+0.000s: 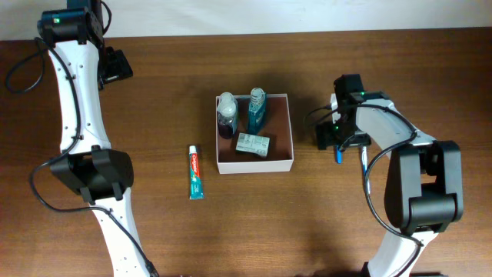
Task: Pack container
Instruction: 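Lower the right gripper and close it on the razor handle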
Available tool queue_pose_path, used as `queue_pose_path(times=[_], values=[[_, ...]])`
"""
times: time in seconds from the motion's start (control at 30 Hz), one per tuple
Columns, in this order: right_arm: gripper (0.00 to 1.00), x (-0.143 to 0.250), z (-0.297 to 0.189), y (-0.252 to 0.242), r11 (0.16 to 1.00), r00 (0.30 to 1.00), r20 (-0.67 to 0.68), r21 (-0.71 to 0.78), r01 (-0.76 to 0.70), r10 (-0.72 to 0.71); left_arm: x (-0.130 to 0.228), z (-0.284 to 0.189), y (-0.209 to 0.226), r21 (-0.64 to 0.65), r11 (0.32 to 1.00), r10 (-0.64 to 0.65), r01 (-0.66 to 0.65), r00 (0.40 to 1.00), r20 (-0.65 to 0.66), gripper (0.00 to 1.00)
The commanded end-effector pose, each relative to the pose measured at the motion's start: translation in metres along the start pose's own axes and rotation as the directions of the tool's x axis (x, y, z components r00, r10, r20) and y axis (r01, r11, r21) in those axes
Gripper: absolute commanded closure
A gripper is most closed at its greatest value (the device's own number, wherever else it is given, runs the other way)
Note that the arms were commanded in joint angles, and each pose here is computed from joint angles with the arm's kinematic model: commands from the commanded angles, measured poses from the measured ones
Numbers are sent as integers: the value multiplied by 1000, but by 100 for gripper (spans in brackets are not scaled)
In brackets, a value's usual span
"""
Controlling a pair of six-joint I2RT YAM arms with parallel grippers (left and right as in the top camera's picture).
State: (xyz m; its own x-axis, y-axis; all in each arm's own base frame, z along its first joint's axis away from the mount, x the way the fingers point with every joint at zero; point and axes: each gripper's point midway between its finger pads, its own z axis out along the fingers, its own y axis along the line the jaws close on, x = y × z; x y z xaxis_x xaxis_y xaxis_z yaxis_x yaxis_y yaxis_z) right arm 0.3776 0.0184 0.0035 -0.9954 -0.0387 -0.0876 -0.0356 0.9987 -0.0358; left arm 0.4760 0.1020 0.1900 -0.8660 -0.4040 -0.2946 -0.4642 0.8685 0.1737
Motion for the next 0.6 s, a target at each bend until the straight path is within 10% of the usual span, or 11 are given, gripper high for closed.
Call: queue_pose_path(times=[0.0, 0.57], values=[[10, 6, 8, -1, 1000, 1000, -20, 20, -4, 4, 0, -1, 2, -7, 1000, -14, 14, 1000, 3, 1], [14, 5, 13, 0, 1000, 1000, -3, 15, -5, 5, 0, -1, 2, -7, 1000, -14, 14, 1000, 3, 0]])
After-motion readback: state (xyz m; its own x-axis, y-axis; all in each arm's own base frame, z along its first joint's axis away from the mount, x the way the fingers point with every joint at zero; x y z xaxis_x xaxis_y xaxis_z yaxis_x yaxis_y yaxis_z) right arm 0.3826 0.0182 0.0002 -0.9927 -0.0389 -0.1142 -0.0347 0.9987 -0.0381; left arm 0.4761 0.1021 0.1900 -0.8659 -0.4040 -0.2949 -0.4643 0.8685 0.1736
